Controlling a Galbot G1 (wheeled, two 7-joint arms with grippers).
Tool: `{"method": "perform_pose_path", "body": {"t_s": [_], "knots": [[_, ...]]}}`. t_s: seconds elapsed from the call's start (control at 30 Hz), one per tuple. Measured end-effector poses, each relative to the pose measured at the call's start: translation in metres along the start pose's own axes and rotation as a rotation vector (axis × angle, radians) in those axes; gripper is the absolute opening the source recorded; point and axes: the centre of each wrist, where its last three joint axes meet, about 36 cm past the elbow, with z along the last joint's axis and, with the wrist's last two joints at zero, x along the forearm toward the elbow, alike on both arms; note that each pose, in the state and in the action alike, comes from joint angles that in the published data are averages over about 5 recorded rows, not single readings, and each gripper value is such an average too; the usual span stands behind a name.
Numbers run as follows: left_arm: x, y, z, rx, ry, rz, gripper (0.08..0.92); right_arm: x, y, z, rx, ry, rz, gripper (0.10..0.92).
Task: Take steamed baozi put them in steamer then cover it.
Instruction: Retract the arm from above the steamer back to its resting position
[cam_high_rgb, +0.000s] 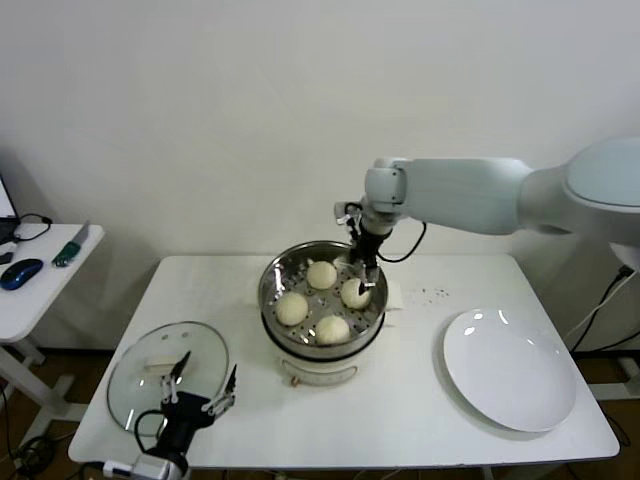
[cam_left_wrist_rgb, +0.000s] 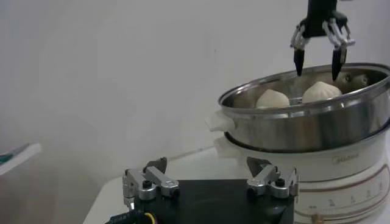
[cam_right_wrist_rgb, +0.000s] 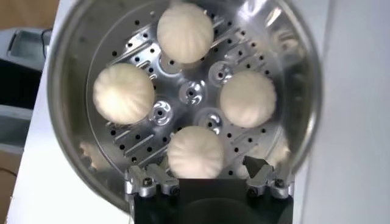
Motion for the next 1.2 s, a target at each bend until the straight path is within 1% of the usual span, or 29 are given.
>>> {"method": "perform_pose_path", "body": {"t_s": [0.17, 0.3, 0.4, 0.7, 0.83, 0.97, 1.2], "knots": [[-0.002, 0.001, -0.001, -0.013, -0.004, -0.013, 0.823, 0.02, 0.007, 0.023, -0.013, -0.097, 0.075, 0.823], [-0.005, 0.001, -0.003, -0.018, -0.008, -0.029, 0.823, 0.029, 0.018, 0.048, -0.026, -0.195, 0.185, 0.823], [-0.008, -0.001, -0.006, -0.015, -0.012, -0.041, 0.823, 0.026, 0.033, 0.069, -0.047, -0.281, 0.269, 0.823], [-0.017, -0.001, -0.013, -0.045, -0.028, -0.08, 0.823, -0.012, 0.095, 0.131, -0.193, -0.562, 0.495, 0.823], [-0.018, 0.002, -0.015, -0.069, -0.036, -0.099, 0.823, -0.031, 0.126, 0.156, -0.28, -0.671, 0.584, 0.823], [-0.017, 0.005, -0.018, -0.091, -0.04, -0.111, 0.823, -0.048, 0.158, 0.177, -0.351, -0.749, 0.668, 0.823], [-0.014, 0.01, -0.018, -0.15, -0.037, -0.132, 0.823, -0.076, 0.204, 0.194, -0.468, -0.836, 0.785, 0.823]]}}
